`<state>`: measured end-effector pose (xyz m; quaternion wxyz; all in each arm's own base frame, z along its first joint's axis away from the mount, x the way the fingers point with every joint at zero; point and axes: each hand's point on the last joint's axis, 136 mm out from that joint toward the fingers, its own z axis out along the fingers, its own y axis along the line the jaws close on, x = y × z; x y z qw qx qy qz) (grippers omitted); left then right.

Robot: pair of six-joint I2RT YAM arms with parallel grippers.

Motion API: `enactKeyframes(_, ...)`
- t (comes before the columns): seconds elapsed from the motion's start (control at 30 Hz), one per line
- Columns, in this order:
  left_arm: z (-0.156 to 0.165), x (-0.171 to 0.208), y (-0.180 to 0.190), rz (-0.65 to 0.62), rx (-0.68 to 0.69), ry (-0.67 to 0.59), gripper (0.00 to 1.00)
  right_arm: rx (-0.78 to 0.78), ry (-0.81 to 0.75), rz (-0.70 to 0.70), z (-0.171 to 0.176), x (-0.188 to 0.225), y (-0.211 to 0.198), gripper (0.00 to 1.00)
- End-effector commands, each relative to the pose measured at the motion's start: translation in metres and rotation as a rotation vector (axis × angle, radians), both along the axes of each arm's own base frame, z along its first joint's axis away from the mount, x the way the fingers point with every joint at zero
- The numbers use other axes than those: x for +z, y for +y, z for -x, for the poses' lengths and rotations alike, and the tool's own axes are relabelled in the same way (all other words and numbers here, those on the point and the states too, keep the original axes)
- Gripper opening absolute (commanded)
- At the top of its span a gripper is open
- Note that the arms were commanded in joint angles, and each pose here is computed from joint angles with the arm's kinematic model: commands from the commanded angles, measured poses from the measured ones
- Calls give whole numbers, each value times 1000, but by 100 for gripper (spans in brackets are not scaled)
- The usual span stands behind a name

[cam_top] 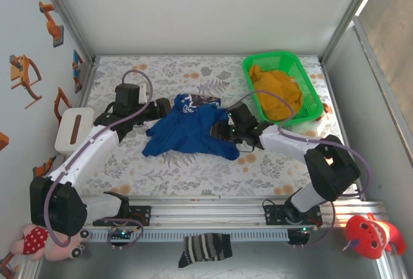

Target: Fold the inside-out t-shirt

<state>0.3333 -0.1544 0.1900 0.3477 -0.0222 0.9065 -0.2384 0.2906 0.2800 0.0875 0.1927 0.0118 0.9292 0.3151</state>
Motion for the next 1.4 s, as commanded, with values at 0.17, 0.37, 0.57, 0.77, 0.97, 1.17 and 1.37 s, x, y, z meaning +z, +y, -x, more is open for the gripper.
enactKeyframes(0.17, 7, -12, 8, -3, 17, 36, 77, 20, -63, -121, -25, 35, 32, 0)
enactKeyframes(0.37, 7, -19, 29, -23, 100, 79, 78, 11, -200, -135, -39, 109, 12, 0)
enactKeyframes(0.57, 6, -27, 38, -3, 137, 107, 78, 26, -302, -89, -40, 160, -3, 0)
enactKeyframes(0.77, 11, -47, 48, -37, 190, 193, 80, 16, -284, -59, -40, 144, -6, 0)
enactKeyframes(0.97, 32, -97, 63, -82, 259, 398, 81, -45, -314, -41, -42, 153, -34, 0)
enactKeyframes(1.17, 44, -124, 65, -89, 271, 470, 81, -110, -372, -46, -38, 185, -69, 0)
enactKeyframes(1.37, 47, -126, 60, -234, 197, 424, 74, -105, -365, -34, -34, 183, -73, 0)
